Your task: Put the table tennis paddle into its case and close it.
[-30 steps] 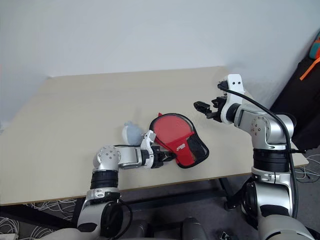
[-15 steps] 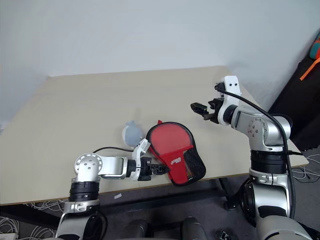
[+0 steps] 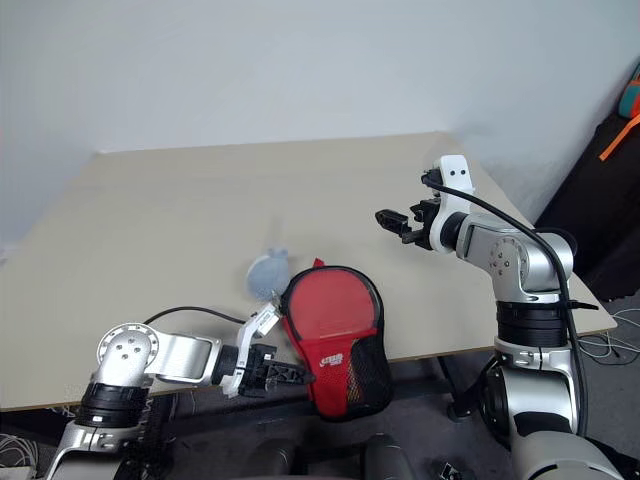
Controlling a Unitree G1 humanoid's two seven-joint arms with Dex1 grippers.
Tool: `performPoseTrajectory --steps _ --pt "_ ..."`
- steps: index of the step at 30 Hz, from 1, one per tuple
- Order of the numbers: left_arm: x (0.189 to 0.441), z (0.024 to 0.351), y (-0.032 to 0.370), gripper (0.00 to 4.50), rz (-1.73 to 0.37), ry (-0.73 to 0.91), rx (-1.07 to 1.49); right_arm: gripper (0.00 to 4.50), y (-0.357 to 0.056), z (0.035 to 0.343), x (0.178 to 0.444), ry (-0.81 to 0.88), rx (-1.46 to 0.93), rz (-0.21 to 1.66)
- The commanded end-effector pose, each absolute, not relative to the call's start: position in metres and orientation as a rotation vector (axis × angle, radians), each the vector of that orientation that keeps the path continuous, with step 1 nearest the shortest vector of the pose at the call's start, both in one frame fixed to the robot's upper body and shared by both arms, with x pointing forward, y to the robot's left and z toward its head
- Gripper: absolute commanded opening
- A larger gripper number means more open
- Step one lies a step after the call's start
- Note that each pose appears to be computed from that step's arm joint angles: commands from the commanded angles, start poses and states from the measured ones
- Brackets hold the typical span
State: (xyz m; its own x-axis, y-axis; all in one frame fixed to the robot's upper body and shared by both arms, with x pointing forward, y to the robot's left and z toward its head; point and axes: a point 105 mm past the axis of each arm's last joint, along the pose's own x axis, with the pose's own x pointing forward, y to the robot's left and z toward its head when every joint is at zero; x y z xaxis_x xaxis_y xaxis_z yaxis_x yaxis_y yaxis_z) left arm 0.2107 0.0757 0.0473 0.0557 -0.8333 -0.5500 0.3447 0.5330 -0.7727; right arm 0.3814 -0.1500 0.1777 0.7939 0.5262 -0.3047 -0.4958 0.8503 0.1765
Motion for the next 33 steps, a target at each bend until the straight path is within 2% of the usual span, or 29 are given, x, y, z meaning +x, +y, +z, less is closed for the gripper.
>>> performPoseTrajectory --steps 1,2,5,9,12,15,19,23,24,28,33 --pt "0.207 0.053 0.074 0.01 -0.989 1.184 -0.479 4.50 -0.147 0.194 0.383 0.301 0.072 0.563" --pt "0.207 0.053 0.074 0.01 -0.988 1.182 -0.478 4.50 -0.148 0.194 0.383 0.300 0.071 0.563" --pt "0.212 0.053 0.075 0.61 -0.961 1.158 -0.462 4.50 -0.145 0.196 0.384 0.297 0.071 0.568" --pt "0.220 0.058 0.083 1.97 -0.920 1.099 -0.429 4.50 -0.144 0.195 0.385 0.300 0.070 0.573" --pt "0.215 0.073 0.089 2.99 -0.970 1.042 -0.402 4.50 -0.142 0.194 0.385 0.305 0.070 0.580" --pt "0.204 0.090 0.092 2.89 -1.056 0.992 -0.370 4.50 -0.140 0.193 0.386 0.307 0.071 0.587" --pt "0.204 0.109 0.089 1.63 -1.111 0.877 -0.271 4.50 -0.137 0.194 0.388 0.307 0.070 0.598" --pt "0.226 0.120 0.075 0.17 -1.079 0.698 -0.206 4.50 -0.132 0.195 0.390 0.303 0.070 0.613" --pt "0.233 0.119 0.071 0.04 -1.061 0.651 -0.186 4.50 -0.131 0.195 0.391 0.302 0.069 0.616" --pt "0.259 0.110 0.059 0.04 -1.005 0.503 -0.101 4.50 -0.126 0.195 0.394 0.303 0.062 0.633" --pt "0.268 0.091 0.048 0.04 -1.037 0.419 -0.049 4.50 -0.113 0.194 0.399 0.327 0.065 0.675"
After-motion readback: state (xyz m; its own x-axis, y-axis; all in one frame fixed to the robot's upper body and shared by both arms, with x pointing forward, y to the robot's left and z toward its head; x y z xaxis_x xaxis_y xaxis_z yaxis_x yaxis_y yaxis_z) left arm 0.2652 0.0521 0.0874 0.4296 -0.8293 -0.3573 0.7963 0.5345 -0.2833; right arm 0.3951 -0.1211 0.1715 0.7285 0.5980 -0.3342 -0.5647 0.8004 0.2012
